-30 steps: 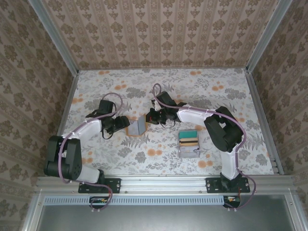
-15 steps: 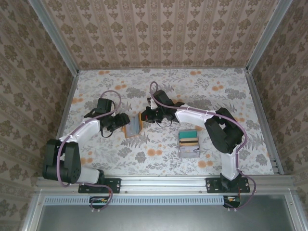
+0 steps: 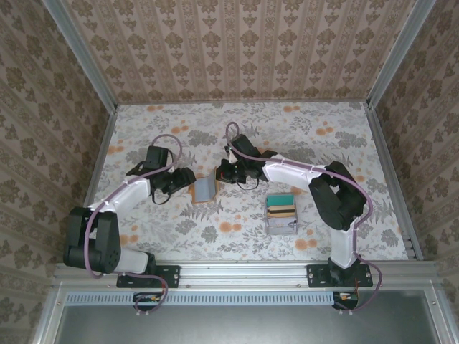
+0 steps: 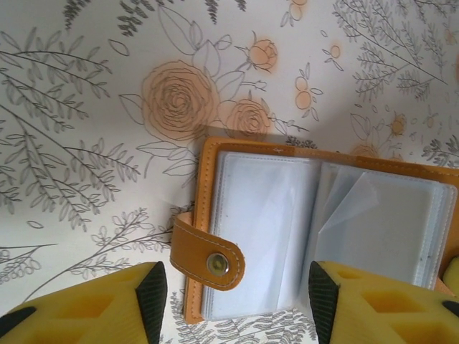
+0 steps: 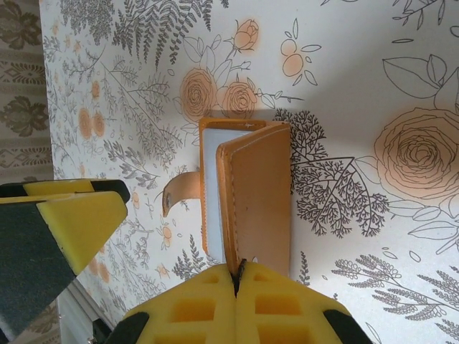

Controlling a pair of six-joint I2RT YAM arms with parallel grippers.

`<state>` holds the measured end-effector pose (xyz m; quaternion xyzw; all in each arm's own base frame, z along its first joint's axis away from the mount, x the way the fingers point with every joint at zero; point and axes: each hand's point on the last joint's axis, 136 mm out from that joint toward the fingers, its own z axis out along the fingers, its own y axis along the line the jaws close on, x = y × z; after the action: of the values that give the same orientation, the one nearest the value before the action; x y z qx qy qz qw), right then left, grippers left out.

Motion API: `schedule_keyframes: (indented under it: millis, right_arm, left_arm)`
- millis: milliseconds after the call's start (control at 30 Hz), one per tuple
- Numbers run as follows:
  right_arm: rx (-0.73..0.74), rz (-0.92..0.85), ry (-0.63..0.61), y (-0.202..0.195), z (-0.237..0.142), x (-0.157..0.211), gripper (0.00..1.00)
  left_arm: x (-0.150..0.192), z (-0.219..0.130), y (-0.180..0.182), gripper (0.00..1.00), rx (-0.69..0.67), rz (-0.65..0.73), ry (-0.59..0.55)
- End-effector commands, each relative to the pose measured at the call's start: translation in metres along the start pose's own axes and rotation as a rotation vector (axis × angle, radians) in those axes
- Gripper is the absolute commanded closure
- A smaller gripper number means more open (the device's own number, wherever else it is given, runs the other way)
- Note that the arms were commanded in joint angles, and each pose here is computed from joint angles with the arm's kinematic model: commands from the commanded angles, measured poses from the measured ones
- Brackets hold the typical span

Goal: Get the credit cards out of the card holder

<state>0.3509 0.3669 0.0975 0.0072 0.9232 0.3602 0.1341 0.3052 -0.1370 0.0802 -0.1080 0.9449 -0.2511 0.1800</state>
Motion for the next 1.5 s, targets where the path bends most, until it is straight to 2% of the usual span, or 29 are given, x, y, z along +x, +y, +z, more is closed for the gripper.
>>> schedule_keyframes:
  millis: [0, 167, 300, 367, 433, 500, 633, 867, 1000, 1133, 1167, 1300, 1367, 1467]
  right_arm:
    - [-0.011, -0.015, -0.044, 0.013, -0.019, -0.008, 1.00]
    - [-0.040, -0.005, -0.043, 0.024, -0.023, -0.010, 1.00]
    - [0.217, 0.001, -0.035, 0.000, -0.034, -0.012, 1.00]
    - [0.255, -0.011, -0.007, -0.001, -0.036, -0.010, 1.00]
    - [0.232, -0.018, 0.002, 0.007, -0.033, -0.010, 1.00]
    - [0.170, -0.009, 0.002, 0.018, -0.028, -0.011, 1.00]
    - [0.162, 0.005, 0.025, 0.019, -0.017, -0.009, 1.00]
    - [0.148, 0.021, 0.010, -0.004, -0.012, -0.006, 0.99]
    - [0.173, 0.039, 0.019, -0.033, -0.011, 0.001, 0.90]
    - [0.208, 0.041, 0.037, -0.054, -0.012, 0.006, 0.67]
    - [0.215, 0.034, 0.032, -0.056, -0.014, 0.005, 0.65]
    - [0.245, 0.011, -0.004, -0.058, -0.023, -0.004, 0.62]
    - [0.254, -0.007, -0.018, -0.055, -0.027, -0.008, 0.62]
    - [0.257, -0.050, -0.026, -0.046, -0.031, -0.013, 0.62]
  left_arm:
    - [0.001, 0.002, -0.010, 0.46, 0.033, -0.002, 0.009]
    - [0.007, 0.011, -0.011, 0.62, 0.030, 0.006, 0.035]
    - [0.014, 0.020, -0.010, 0.70, 0.027, 0.004, 0.064]
    - [0.014, 0.021, -0.011, 0.72, 0.027, 0.007, 0.062]
    - [0.014, 0.021, -0.012, 0.74, 0.028, 0.007, 0.062]
    - [0.013, 0.020, -0.012, 0.75, 0.029, 0.011, 0.059]
    - [0.014, 0.018, -0.012, 0.75, 0.025, 0.016, 0.061]
    - [0.012, 0.016, -0.014, 0.75, 0.026, 0.016, 0.056]
    - [0.010, 0.016, -0.018, 0.75, 0.044, 0.016, 0.050]
    - [0.008, 0.017, -0.021, 0.75, 0.058, 0.006, 0.048]
    - [0.008, 0.017, -0.022, 0.75, 0.060, 0.004, 0.047]
    - [0.008, 0.018, -0.023, 0.72, 0.059, -0.002, 0.050]
    - [0.008, 0.020, -0.024, 0.64, 0.053, -0.005, 0.060]
    - [0.009, 0.021, -0.025, 0.61, 0.052, -0.007, 0.067]
